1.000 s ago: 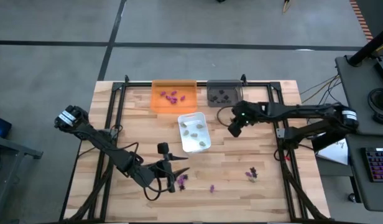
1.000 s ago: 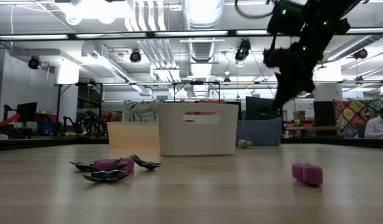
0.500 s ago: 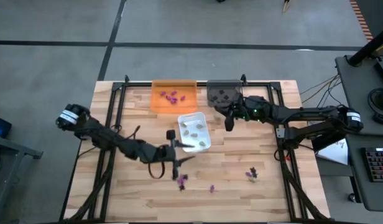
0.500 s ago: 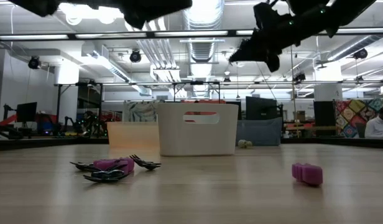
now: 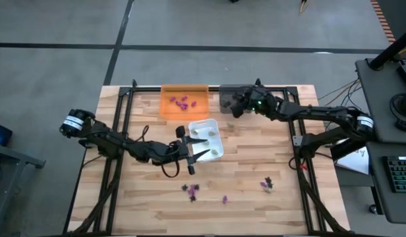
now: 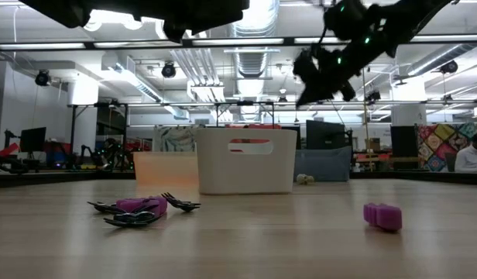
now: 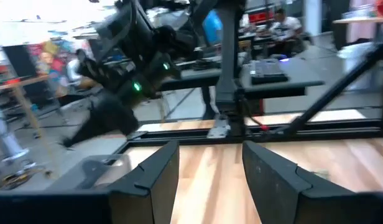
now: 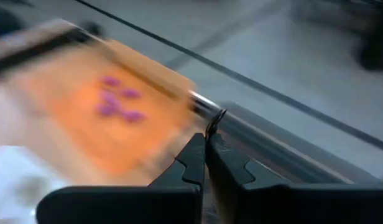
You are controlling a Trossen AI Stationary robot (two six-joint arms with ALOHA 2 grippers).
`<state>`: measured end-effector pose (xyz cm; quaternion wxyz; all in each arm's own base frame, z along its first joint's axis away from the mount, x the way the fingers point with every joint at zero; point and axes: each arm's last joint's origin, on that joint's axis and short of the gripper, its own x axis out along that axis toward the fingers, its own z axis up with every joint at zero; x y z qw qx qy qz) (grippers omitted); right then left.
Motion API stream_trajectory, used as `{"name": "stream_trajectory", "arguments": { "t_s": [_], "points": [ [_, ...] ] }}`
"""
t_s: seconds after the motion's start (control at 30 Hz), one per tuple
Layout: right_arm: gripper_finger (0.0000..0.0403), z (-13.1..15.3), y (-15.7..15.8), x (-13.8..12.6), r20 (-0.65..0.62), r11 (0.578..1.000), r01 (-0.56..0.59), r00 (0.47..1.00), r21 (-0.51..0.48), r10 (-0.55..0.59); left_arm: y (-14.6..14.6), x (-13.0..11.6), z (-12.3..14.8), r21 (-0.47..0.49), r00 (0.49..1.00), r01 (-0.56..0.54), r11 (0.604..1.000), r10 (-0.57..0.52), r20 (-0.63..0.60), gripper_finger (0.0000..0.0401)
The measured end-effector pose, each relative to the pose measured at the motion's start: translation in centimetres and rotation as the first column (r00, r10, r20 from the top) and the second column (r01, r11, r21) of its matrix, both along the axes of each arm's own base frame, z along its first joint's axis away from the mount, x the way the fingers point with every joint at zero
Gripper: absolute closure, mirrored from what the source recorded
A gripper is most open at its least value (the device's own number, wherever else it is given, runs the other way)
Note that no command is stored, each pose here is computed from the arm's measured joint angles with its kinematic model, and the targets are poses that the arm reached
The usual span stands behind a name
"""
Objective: Sort Halloween decoration
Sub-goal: Put the black spider toy into the black bin, then put the white skull toy into the white bin
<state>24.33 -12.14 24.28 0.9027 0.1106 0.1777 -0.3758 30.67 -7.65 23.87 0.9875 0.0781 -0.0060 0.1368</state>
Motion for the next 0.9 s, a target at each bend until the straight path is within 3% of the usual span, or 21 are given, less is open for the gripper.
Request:
{"name": "stream_trajectory", "arguments": {
  "t_s": [0.13, 0.27, 0.4, 0.6, 0.9],
  "points": [
    [0.0394, -1.9, -2.1, -0.5, -0.086, 0.989, 0.136, 0.988, 0.05, -0.131, 0.2, 0.0, 0.0, 0.0, 1.0, -0.025, 1.0, 0.025, -0.002, 0.0241],
    [0.0394, -3.8, -3.6, -0.7, -0.156, 0.974, 0.201, 0.97, 0.101, -0.184, 0.8, 0.1, 0.0, 0.005, 0.999, -0.04, 0.999, 0.04, -0.017, 0.0241],
    [0.0394, -5.1, -4.1, -0.3, -0.203, 0.97, 0.211, 0.962, 0.117, -0.185, 2.2, 0.3, -0.3, 0.035, 0.995, -0.077, 0.996, 0.079, -0.067, 0.0241],
    [0.0386, -6.1, -4.4, 0.1, -0.229, 0.966, 0.221, 0.955, 0.135, -0.187, 4.1, 0.6, -0.6, 0.039, 0.994, -0.027, 0.999, 0.031, -0.108, 0.0241],
    [0.0309, -5.6, -4.2, 0.0, -0.199, 0.965, 0.21, 0.964, 0.156, -0.177, 4.1, 0.6, -0.5, 0.015, 0.995, -0.028, 1.0, 0.029, -0.098, 0.0241]
  ]
}}
